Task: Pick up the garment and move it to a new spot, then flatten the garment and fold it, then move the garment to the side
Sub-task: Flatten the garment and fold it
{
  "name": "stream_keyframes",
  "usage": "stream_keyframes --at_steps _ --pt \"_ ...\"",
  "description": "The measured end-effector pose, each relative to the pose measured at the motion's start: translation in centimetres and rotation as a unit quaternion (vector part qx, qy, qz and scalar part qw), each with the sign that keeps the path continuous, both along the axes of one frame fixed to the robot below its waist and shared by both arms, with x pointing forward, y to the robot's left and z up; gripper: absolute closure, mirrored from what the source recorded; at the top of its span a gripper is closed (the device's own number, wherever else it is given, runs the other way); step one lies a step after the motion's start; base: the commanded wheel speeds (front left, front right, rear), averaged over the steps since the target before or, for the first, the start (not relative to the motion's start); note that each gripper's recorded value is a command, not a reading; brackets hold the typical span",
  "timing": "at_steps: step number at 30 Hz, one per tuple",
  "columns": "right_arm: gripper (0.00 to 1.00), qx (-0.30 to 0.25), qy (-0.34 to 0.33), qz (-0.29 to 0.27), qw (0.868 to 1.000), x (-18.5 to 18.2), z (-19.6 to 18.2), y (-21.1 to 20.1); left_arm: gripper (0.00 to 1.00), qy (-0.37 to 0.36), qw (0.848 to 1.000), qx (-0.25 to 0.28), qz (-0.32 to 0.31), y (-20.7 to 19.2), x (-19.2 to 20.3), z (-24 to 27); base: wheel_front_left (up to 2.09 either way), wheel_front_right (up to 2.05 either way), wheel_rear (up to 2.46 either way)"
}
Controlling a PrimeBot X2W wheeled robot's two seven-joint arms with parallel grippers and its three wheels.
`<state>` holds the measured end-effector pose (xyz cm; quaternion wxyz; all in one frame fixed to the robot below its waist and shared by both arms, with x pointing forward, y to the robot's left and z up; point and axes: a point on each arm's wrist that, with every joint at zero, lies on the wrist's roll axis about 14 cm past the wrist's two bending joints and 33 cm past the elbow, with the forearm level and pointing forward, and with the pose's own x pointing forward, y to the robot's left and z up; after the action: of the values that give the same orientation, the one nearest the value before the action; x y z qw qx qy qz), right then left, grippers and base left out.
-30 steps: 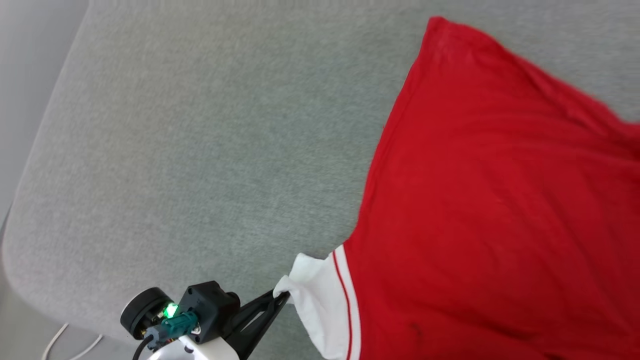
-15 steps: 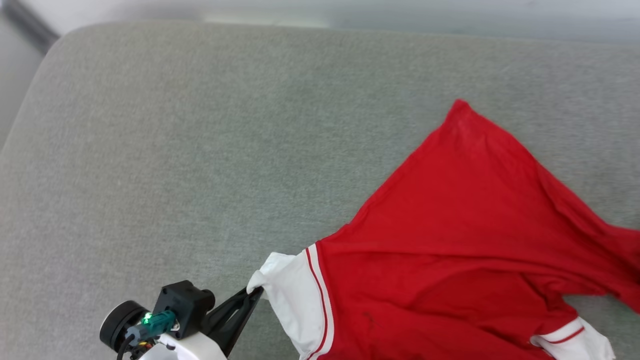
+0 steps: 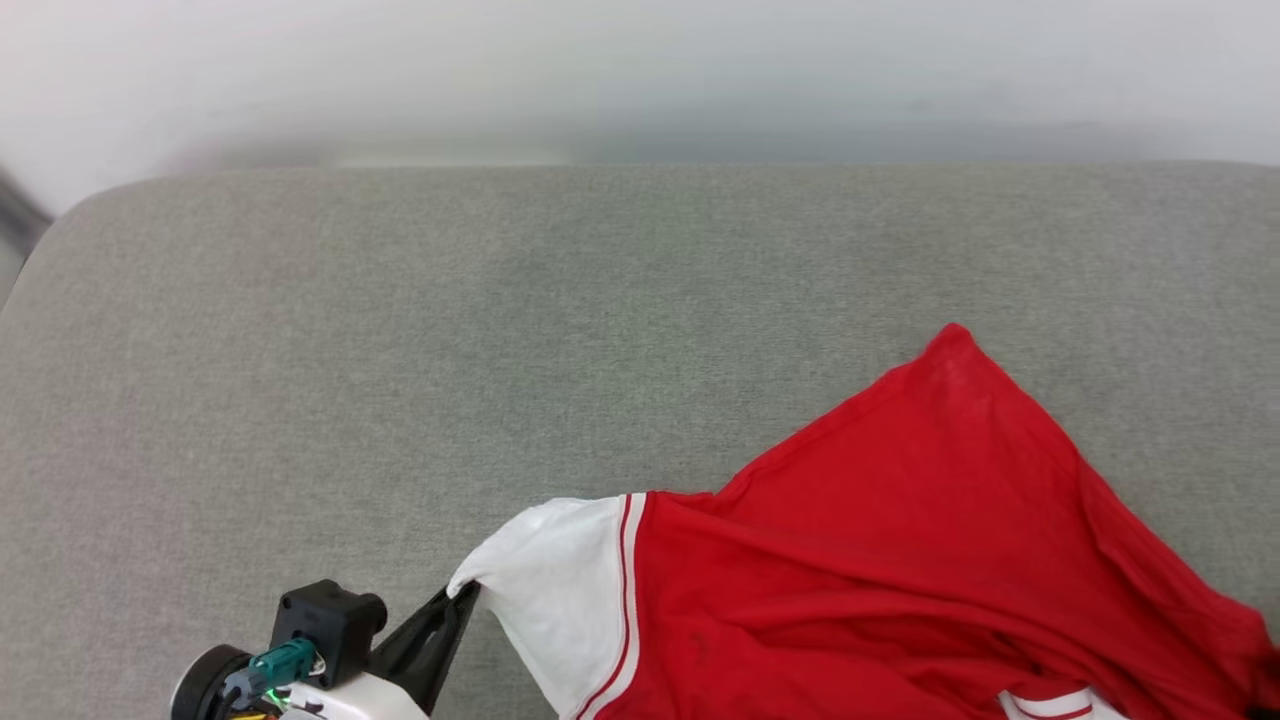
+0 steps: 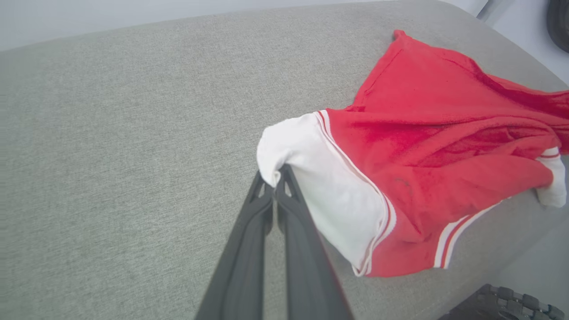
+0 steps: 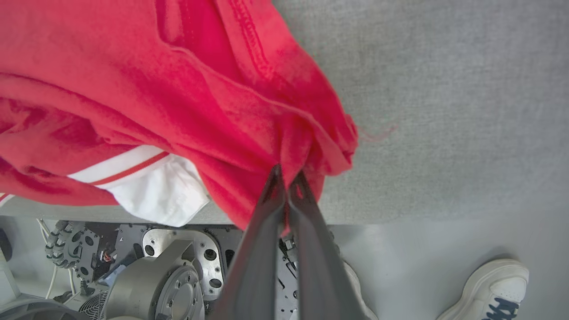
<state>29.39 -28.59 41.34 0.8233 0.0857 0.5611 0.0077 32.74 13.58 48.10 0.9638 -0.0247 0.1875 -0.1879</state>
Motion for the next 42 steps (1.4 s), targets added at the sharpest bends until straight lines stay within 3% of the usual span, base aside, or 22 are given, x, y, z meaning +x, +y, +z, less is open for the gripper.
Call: stream_keyframes --at_steps 9,10,11,12,17,22,25,26,29,37,42 --pt "1.0 0.014 0.013 -0.027 0.999 -2.3 -2.1 0.1 1.0 -0.005 1.0 -0.013 0.001 -0.9 0.1 -0.2 0.0 0.0 0.0" --pt "0.67 0.016 0.017 -0.026 0.999 -2.4 -2.3 0.2 1.0 -0.005 1.0 -0.012 0.002 -0.9 0.2 -0.2 0.0 0.0 0.0" --pt "0.67 0.015 0.016 -0.022 1.0 -2.4 -2.4 0.3 1.0 -0.005 1.0 -0.012 0.002 -0.8 0.2 -0.2 0.0 0.0 0.0" --pt "0.0 0.014 0.015 -0.02 1.0 -2.2 -2.4 0.3 1.0 -0.006 1.0 -0.012 0.003 -0.8 0.3 -0.2 0.0 0.0 0.0" --pt "0.0 0.006 -0.01 0.009 1.0 -0.6 -1.4 0.6 1.0 -0.009 1.0 -0.013 0.002 -0.9 0.5 0.0 0.0 0.0 0.0" --pt "0.0 -0.009 -0.066 0.059 0.996 3.3 1.9 1.2 1.0 -0.014 1.0 -0.015 0.0 -1.1 0.6 0.3 0.0 0.0 0.0" --pt "0.0 -0.009 -0.108 0.098 0.989 6.4 4.6 2.8 1.0 -0.013 1.0 -0.014 0.0 -1.1 0.8 0.2 0.0 0.0 0.0" --pt "0.0 -0.01 -0.142 0.137 0.98 9.6 6.7 4.8 1.0 -0.013 1.0 -0.013 -0.002 -1.2 1.3 0.2 0.0 0.0 0.0" --pt "0.0 -0.009 -0.148 0.166 0.975 12.2 7.2 6.7 1.0 -0.013 1.0 -0.011 -0.002 -1.1 1.9 0.1 0.0 0.0 0.0" --pt "0.0 -0.016 -0.109 0.2 0.974 18.9 4.3 10.3 1.0 0.002 1.0 -0.018 0.015 -0.6 3.5 -1.4 0.0 0.0 0.0" --pt "0.0 -0.038 -0.058 0.221 0.973 20.8 0.5 11.5 1.0 0.004 0.999 -0.011 0.034 0.3 4.1 -2.2 0.0 0.0 0.0"
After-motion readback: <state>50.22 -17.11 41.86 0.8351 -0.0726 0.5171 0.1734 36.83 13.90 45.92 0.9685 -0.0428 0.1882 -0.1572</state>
